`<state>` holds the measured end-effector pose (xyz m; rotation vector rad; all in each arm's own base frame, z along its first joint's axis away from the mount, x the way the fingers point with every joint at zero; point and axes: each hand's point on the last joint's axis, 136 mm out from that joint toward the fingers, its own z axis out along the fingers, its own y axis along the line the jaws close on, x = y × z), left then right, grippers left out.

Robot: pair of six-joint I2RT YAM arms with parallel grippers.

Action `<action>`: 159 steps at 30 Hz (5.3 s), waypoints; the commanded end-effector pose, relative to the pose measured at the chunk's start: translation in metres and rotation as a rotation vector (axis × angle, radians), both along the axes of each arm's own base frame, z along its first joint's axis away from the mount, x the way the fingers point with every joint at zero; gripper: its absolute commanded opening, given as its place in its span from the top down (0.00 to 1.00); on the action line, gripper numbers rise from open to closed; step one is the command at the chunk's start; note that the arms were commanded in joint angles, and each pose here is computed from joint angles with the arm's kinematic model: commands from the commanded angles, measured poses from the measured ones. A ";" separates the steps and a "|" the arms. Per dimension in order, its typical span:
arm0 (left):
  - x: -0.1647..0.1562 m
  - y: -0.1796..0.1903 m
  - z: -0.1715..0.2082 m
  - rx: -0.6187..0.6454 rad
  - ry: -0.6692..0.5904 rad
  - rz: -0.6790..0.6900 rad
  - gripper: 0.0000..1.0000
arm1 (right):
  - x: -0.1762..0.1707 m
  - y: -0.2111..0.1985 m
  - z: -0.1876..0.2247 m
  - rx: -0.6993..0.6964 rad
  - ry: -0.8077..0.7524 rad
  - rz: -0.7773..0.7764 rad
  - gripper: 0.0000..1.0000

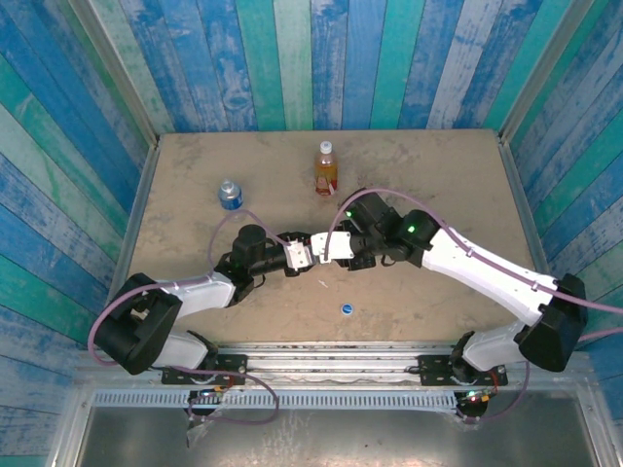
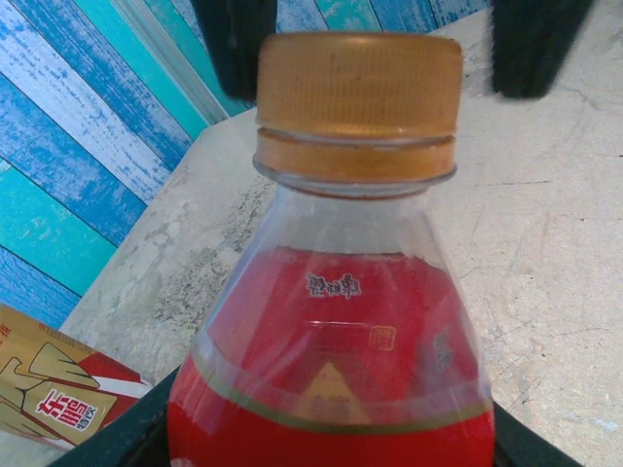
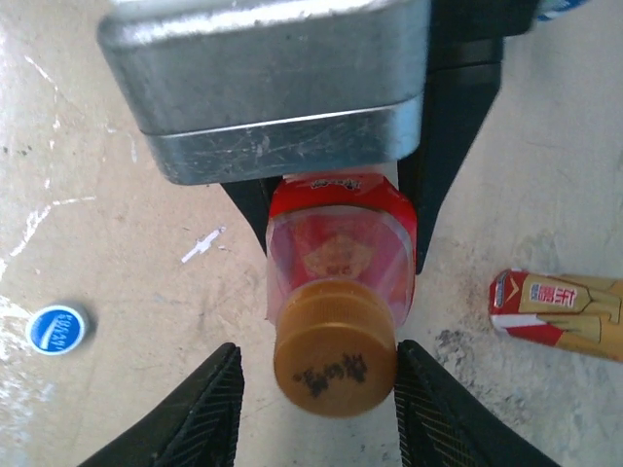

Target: Screw on the bottle caps

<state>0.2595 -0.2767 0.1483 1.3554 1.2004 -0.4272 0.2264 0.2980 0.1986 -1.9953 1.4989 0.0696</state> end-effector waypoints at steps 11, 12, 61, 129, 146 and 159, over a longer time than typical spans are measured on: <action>0.001 0.004 -0.003 0.013 0.025 0.023 0.48 | -0.004 0.010 0.010 0.096 0.050 -0.047 0.81; 0.001 0.004 -0.002 0.012 0.025 0.024 0.48 | 0.002 0.011 0.011 0.125 0.060 -0.117 0.92; 0.004 0.003 -0.003 -0.010 0.077 0.040 0.48 | 0.018 0.008 0.024 0.674 0.495 -0.907 0.58; 0.041 0.051 0.047 -0.476 0.385 0.221 0.06 | 0.276 -0.077 0.037 0.844 0.125 -1.108 0.81; 0.059 0.066 0.054 -0.517 0.397 0.331 0.06 | 0.268 -0.079 0.042 0.829 0.091 -1.053 0.43; 0.103 0.137 0.095 -0.524 0.282 0.676 0.06 | 0.231 -0.084 0.092 0.909 -0.006 -0.911 0.12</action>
